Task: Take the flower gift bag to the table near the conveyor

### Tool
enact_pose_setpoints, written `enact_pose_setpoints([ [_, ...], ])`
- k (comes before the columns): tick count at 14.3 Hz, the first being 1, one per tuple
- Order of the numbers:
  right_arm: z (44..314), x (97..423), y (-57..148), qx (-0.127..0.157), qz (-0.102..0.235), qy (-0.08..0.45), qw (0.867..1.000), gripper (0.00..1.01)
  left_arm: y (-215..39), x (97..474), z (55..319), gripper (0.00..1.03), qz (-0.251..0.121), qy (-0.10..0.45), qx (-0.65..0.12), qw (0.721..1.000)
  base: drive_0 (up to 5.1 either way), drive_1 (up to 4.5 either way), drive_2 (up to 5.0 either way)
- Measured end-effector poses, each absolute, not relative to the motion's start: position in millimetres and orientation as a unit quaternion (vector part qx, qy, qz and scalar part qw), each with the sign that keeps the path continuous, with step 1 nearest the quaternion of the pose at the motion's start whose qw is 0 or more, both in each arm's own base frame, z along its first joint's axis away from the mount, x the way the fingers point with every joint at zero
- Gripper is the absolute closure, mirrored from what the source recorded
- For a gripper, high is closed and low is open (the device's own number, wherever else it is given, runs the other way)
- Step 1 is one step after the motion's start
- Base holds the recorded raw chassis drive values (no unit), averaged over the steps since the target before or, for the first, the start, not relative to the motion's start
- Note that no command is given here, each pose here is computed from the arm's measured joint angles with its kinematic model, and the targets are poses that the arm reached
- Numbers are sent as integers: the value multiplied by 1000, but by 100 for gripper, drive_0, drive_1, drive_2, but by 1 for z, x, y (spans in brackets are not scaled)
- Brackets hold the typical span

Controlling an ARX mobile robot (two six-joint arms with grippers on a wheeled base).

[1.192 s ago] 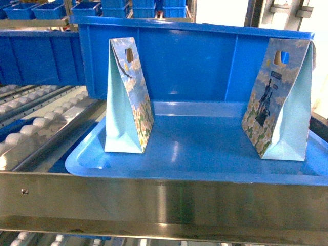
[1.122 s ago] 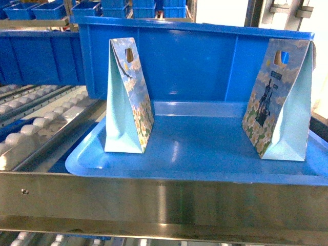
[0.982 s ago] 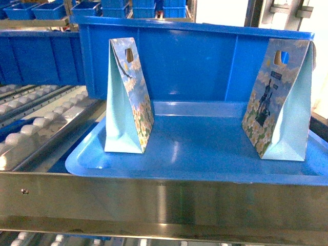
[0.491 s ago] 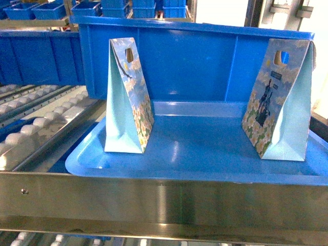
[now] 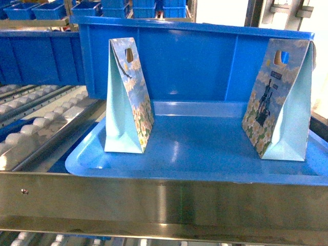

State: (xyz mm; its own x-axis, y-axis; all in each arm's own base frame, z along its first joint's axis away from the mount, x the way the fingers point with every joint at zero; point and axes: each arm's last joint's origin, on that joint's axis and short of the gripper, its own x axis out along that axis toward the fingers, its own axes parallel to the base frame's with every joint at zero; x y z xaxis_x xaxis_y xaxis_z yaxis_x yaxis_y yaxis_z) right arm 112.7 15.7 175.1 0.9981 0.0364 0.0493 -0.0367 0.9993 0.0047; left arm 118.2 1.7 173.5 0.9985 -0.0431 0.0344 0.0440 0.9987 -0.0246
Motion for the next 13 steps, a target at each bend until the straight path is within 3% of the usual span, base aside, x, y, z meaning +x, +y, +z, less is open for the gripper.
enact_pose_setpoints([
  [2,182,129,25,-1,32,-29,999,3,4,139,182,5,-37,-27,-21,999,0,0,0],
  [4,204,156,31,-2,37,-43,998,3,6,167,210,5,-50,-64,-22,996,0,0,0],
  [6,211,181,40,-7,54,-14,998,3,2,190,226,5,-61,-74,-30,995,0,0,0],
  [10,242,233,59,-10,67,-1,998,3,-27,246,269,5,-103,-91,-50,989,0,0,0],
  [13,260,265,73,-13,75,16,997,3,-42,265,280,5,-113,-85,-53,988,0,0,0],
])
